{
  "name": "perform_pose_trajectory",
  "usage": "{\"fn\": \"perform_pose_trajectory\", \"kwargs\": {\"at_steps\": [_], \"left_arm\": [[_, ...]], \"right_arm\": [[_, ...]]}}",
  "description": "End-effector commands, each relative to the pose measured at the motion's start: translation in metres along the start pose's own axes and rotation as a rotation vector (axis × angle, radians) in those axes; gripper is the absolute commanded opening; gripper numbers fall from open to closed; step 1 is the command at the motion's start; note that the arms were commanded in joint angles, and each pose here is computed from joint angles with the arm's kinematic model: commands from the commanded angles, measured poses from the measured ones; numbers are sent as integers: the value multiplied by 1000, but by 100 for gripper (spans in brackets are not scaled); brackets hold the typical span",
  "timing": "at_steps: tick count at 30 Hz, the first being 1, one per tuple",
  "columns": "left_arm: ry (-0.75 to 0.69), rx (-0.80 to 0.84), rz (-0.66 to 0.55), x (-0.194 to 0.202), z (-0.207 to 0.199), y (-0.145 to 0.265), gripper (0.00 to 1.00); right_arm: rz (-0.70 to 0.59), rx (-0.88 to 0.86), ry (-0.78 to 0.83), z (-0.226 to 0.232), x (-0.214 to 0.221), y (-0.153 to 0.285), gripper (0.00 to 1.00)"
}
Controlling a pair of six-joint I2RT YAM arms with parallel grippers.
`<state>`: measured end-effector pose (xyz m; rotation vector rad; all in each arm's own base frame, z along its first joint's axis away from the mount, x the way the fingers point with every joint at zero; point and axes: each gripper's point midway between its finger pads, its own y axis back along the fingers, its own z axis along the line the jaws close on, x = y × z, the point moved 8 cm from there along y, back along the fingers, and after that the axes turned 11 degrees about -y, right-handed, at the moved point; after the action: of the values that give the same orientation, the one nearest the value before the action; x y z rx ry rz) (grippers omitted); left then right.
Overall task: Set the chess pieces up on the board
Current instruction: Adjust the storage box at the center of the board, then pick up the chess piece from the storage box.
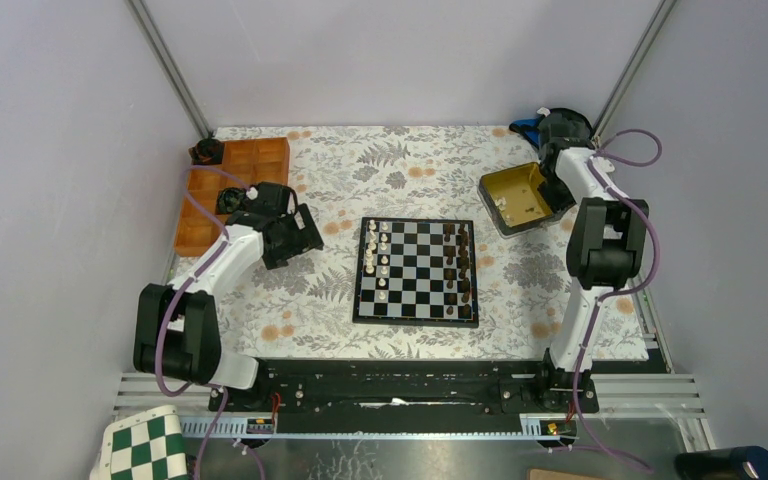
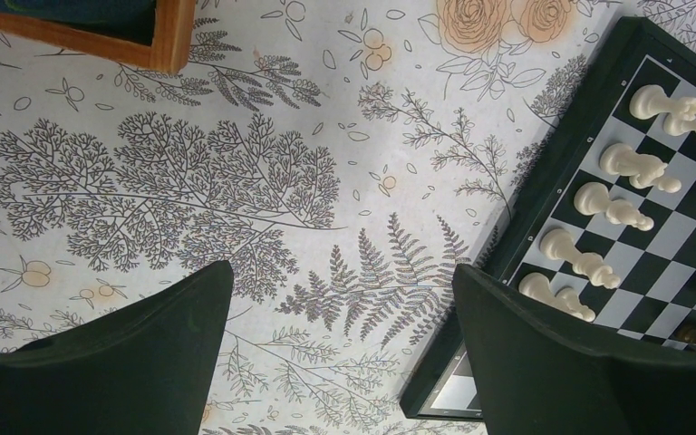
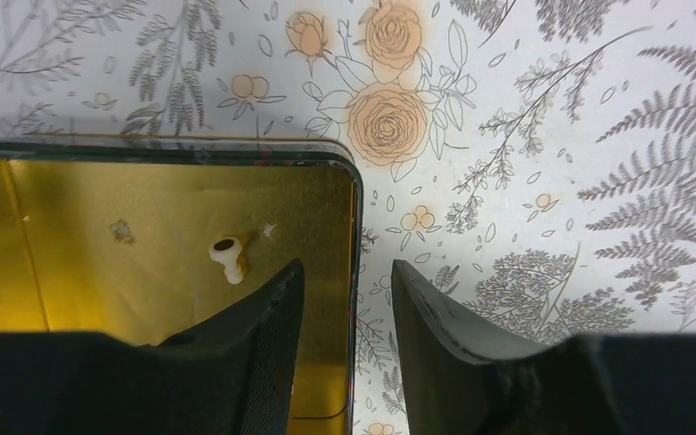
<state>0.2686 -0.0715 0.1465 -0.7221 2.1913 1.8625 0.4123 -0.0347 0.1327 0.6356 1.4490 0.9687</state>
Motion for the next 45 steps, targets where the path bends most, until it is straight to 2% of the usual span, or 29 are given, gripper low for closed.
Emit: {"fn": "perform_pose_trajectory", "kwargs": {"at_steps": [1, 5, 7, 11, 14, 26, 31, 45], "left_arm": [[-9, 27, -38, -2, -4, 7, 99], [-7, 28, -43, -2, -4, 8, 99], [-4, 28, -45, -3, -4, 9, 99], [-1, 27, -51, -5, -4, 10, 99], [0, 23, -56, -7, -5, 11, 99], [6, 3, -39, -11, -6, 5, 99], [11, -1, -30, -12, -6, 1, 99], [22, -8, -14, -13, -7, -6, 99]], "right_arm": [[-161, -78, 16, -3, -22, 44, 47], [-229, -146, 94, 0, -17, 70, 50], [-240, -209, 142, 7, -16, 79, 60], [-175, -352, 269, 25, -4, 83, 63], [-130, -373, 349, 37, 4, 79, 64], [46, -420, 519, 64, 44, 46, 56], [77, -426, 551, 67, 55, 38, 51], [138, -431, 606, 64, 81, 31, 46]]}}
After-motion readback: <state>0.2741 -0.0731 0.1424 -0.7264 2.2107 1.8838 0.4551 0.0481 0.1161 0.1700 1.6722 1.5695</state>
